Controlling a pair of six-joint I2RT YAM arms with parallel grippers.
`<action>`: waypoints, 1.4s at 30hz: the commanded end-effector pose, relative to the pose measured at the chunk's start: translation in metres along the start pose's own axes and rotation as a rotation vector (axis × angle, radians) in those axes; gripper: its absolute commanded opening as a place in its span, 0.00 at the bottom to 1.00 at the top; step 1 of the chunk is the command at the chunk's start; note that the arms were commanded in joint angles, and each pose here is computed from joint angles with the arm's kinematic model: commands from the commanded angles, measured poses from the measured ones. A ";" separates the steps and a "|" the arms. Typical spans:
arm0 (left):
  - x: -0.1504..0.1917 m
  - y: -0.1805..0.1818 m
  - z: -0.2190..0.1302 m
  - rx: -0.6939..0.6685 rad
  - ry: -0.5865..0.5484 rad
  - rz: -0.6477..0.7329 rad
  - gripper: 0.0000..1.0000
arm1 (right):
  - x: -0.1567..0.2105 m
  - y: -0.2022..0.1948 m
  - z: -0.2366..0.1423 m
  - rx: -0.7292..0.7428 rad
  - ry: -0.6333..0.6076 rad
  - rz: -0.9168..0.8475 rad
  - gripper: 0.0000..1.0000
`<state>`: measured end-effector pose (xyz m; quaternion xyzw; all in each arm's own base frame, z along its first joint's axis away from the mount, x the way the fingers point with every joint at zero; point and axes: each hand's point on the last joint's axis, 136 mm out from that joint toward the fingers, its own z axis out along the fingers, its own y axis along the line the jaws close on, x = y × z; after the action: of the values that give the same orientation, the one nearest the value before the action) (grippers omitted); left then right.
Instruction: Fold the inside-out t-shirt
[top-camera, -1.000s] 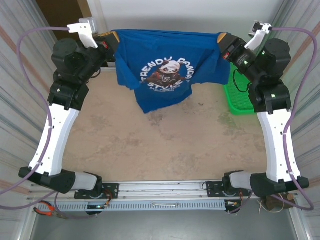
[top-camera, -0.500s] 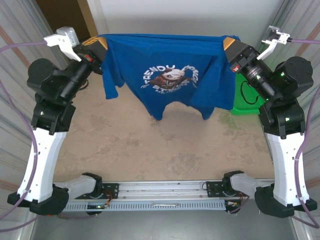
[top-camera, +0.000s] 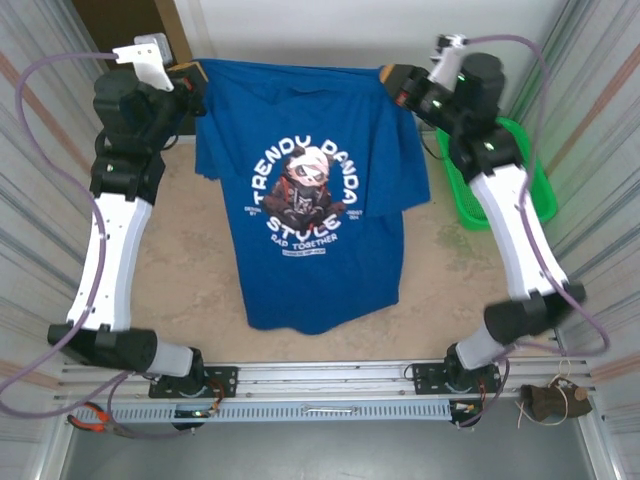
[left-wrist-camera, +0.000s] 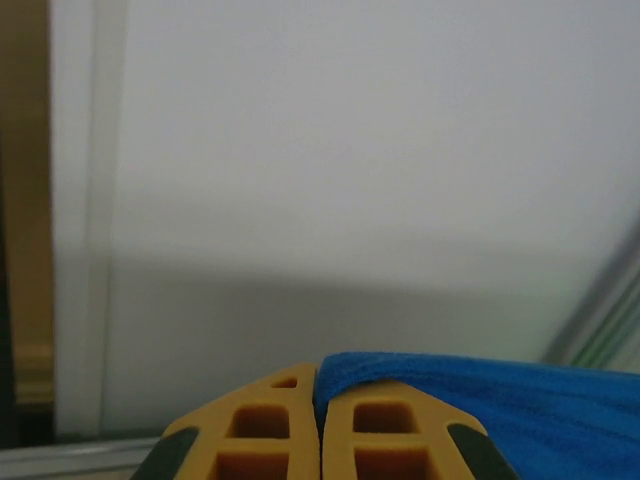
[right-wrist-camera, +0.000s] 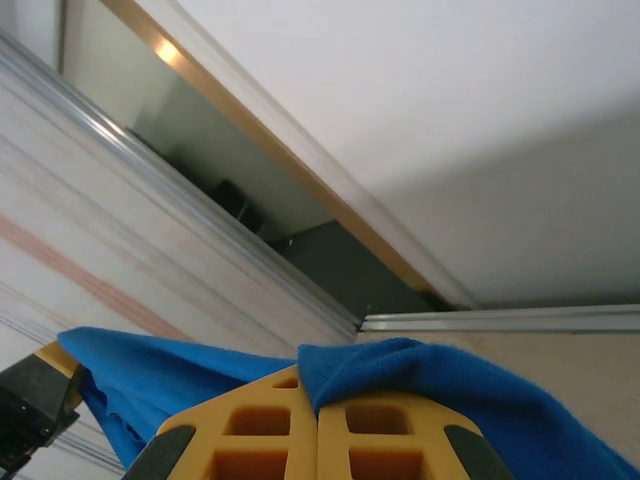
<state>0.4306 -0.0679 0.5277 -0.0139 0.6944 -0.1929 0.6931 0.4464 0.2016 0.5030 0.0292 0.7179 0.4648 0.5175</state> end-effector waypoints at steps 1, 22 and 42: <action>-0.083 0.008 -0.045 -0.046 -0.223 -0.049 0.00 | -0.007 0.038 0.031 -0.149 0.027 -0.034 0.00; 0.102 -0.120 -0.135 0.461 0.134 -0.147 0.00 | 0.098 -0.125 0.077 -0.051 0.257 0.148 0.00; 0.411 -0.365 -0.119 0.819 0.643 -0.119 0.63 | 0.074 -0.229 -0.051 0.356 0.188 0.170 0.69</action>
<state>0.2011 -0.4814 0.1878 0.2929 0.7729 -0.4482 0.3404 0.4987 0.0880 0.2527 0.1480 0.8334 0.3925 0.3598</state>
